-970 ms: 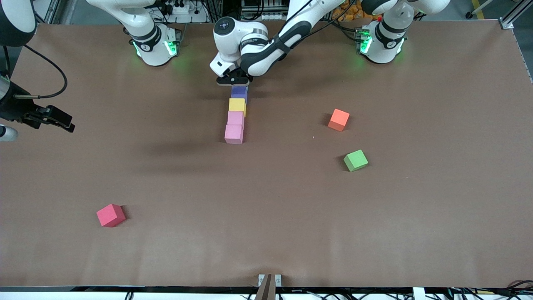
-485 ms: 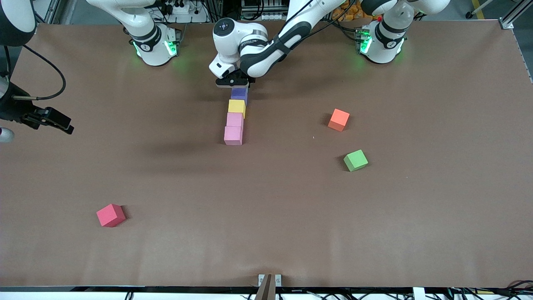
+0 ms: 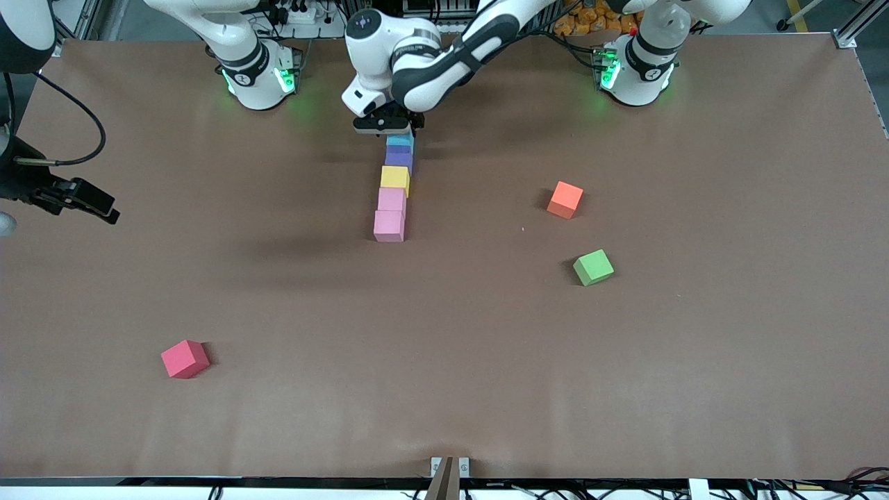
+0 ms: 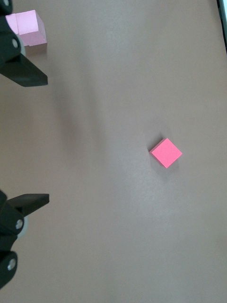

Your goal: Arrange blocks into number 1

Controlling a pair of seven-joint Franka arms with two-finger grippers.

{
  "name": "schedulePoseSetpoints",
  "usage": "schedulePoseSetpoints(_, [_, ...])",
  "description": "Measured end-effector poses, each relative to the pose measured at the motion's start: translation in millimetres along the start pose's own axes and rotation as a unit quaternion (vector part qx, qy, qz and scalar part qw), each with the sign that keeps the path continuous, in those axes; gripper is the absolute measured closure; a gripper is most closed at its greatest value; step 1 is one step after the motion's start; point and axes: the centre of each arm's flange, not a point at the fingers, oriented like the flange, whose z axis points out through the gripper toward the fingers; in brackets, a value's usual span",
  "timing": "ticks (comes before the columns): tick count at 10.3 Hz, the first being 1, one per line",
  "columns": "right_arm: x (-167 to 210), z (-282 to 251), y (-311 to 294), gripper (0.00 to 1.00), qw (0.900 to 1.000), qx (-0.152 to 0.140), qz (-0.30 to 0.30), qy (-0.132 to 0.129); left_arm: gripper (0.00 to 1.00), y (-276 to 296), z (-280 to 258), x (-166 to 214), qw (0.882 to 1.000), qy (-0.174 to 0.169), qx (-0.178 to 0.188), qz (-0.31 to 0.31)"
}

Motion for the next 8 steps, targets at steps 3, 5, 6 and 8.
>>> schedulePoseSetpoints(3, [-2.2, -13.5, 4.5, 0.0, 1.0, -0.001, 0.004, -0.004, 0.0, -37.7, -52.3, 78.5, 0.998, 0.032, 0.011, -0.057])
schedulePoseSetpoints(5, [-2.2, -21.0, 7.5, 0.0, 1.0, 0.0, 0.007, 0.0, 0.0, -102.6, -78.9, 180.7, 0.995, 0.046, 0.013, -0.086])
schedulePoseSetpoints(6, [-1.8, -24.1, 8.9, 0.0, 1.0, 0.0, 0.008, 0.003, 0.0, -146.7, -87.0, 234.8, 0.994, 0.05, 0.014, -0.098])
schedulePoseSetpoints(8, [-1.5, -26.5, 9.2, 0.0, 1.0, 0.0, 0.007, 0.005, 0.0, -248.6, -103.6, 331.7, 0.99, 0.059, 0.013, -0.129])
